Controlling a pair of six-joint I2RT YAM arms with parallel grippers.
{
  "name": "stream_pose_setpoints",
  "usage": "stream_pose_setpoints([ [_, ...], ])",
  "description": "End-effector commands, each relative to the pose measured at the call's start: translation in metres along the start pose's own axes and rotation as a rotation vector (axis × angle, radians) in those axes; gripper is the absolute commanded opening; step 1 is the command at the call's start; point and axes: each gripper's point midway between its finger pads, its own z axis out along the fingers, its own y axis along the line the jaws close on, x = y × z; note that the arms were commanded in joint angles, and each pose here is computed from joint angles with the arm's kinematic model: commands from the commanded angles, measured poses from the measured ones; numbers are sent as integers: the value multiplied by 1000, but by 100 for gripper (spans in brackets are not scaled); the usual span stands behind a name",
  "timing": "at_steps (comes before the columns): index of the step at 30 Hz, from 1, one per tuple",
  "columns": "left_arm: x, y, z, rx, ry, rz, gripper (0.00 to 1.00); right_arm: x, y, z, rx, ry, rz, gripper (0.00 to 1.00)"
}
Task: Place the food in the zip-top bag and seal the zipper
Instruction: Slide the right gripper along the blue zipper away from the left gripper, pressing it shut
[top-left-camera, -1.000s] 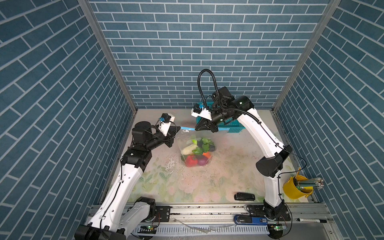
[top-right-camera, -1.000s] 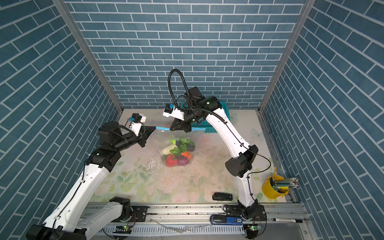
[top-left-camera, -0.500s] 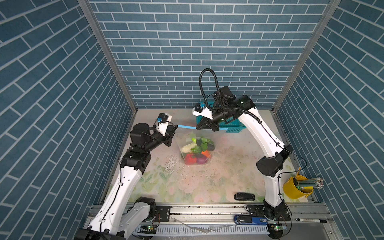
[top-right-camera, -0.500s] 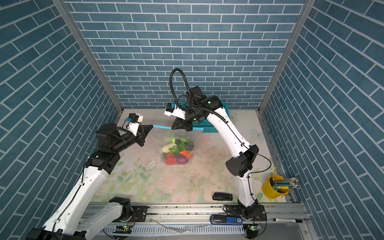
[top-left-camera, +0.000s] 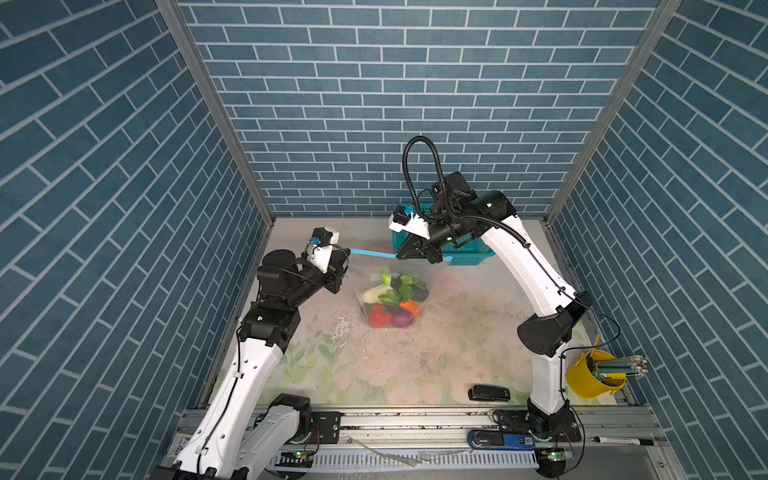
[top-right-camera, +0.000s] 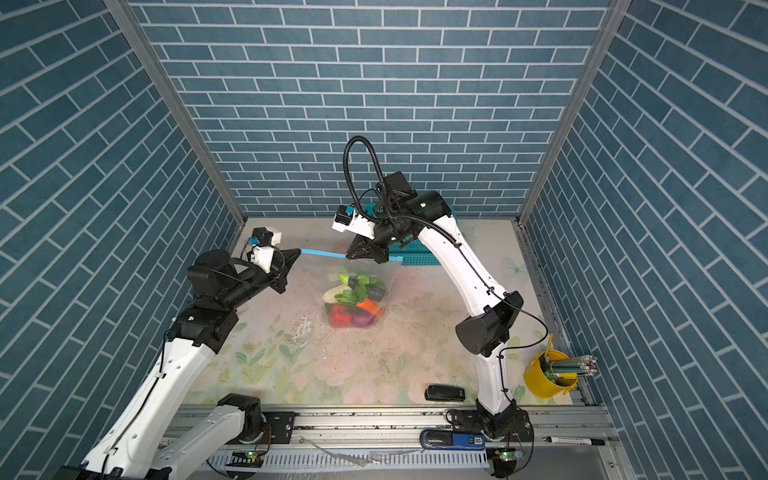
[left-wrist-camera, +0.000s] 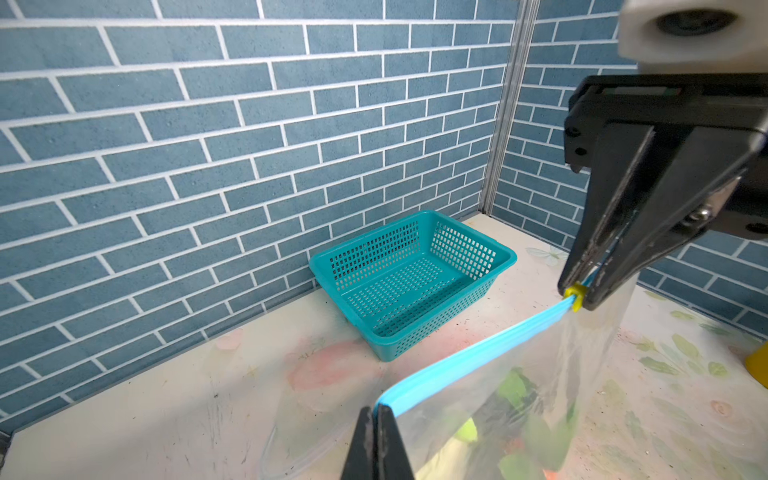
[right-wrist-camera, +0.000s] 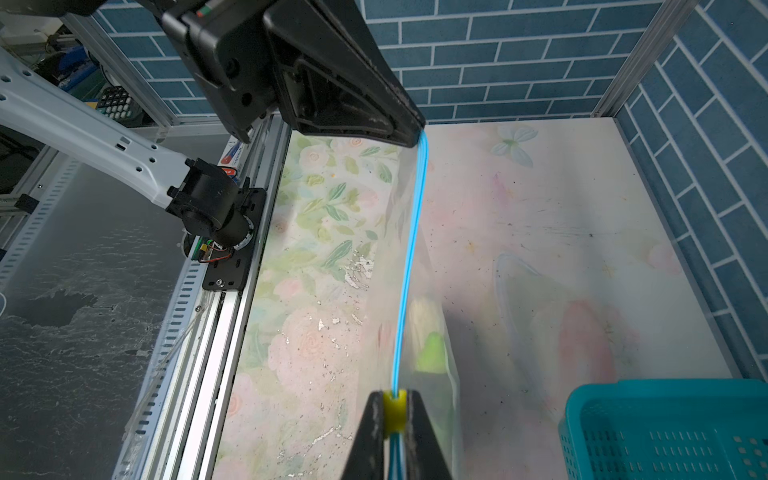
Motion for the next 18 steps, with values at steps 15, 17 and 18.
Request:
stream_pose_setpoints([
  [15, 4, 28, -5, -133, 2, -3, 0, 4, 5, -33, 46, -5, 7, 0],
  [17, 4, 29, -5, -136, 2, -5, 0, 5, 5, -34, 48, -5, 11, 0],
  [18, 4, 30, -4, -139, 5, -8, 0, 5, 4, -35, 50, -6, 12, 0],
])
